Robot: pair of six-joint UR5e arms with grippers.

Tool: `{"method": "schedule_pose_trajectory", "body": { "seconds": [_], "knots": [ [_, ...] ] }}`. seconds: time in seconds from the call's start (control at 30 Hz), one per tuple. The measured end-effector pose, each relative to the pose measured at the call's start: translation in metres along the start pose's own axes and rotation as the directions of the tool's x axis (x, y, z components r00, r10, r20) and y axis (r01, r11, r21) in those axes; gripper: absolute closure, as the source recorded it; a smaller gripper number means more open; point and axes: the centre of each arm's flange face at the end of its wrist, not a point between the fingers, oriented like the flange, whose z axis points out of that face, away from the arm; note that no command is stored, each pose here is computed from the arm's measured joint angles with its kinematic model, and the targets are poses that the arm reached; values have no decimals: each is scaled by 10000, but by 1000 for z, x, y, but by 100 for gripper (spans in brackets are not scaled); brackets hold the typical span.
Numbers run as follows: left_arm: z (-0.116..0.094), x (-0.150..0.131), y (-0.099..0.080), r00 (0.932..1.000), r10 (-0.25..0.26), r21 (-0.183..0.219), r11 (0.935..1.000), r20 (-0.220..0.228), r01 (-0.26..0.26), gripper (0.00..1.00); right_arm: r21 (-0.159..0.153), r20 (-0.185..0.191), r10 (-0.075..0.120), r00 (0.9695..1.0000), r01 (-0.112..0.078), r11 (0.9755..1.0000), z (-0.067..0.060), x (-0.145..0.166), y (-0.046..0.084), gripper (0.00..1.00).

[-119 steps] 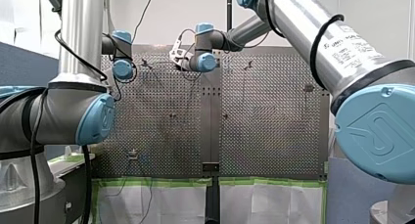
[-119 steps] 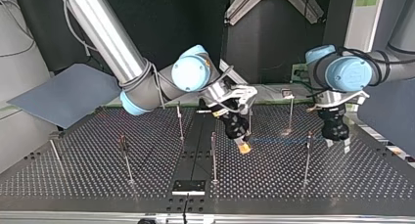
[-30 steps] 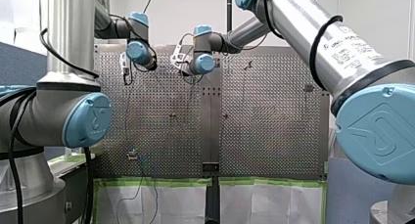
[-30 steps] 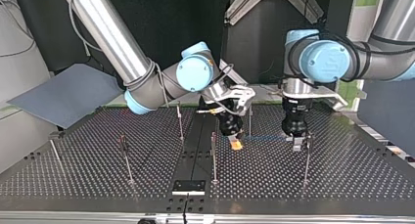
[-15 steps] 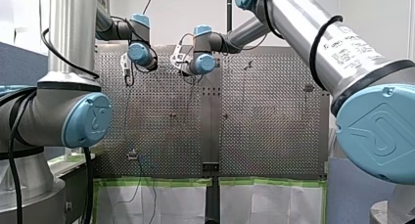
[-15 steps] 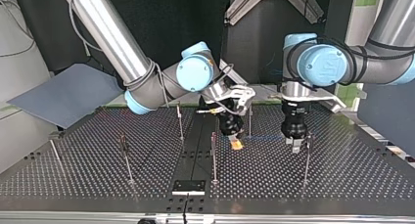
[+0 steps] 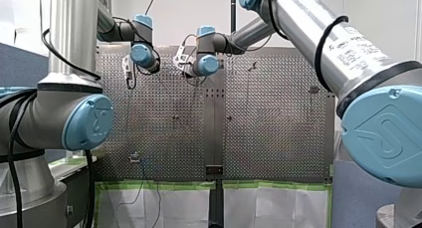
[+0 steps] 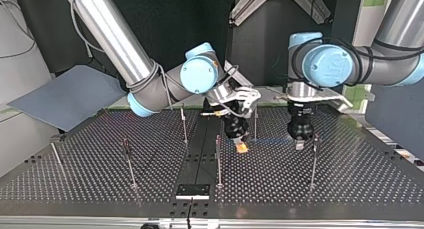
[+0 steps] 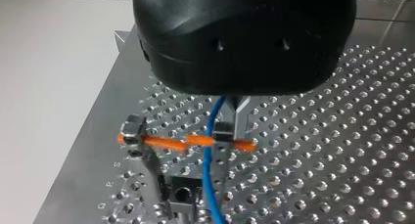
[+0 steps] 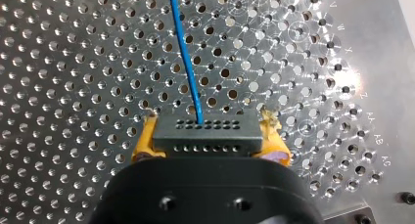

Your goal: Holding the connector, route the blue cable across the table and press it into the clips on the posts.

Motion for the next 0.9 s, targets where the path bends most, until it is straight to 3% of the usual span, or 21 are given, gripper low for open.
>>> {"method": "schedule_pose_trajectory", "body": {
  "seconds": [0.47,0.9],
  "knots": [
    [-24,41,-2,9985,229,-491,9985,-506,-254,100,-256,529,-25,9986,39,9997,-7,-18,9,100],
    [-53,86,-10,9967,27,-355,9994,-815,-56,100,-772,1420,8,9899,102,9970,-24,-60,37,100]
  ]
}}
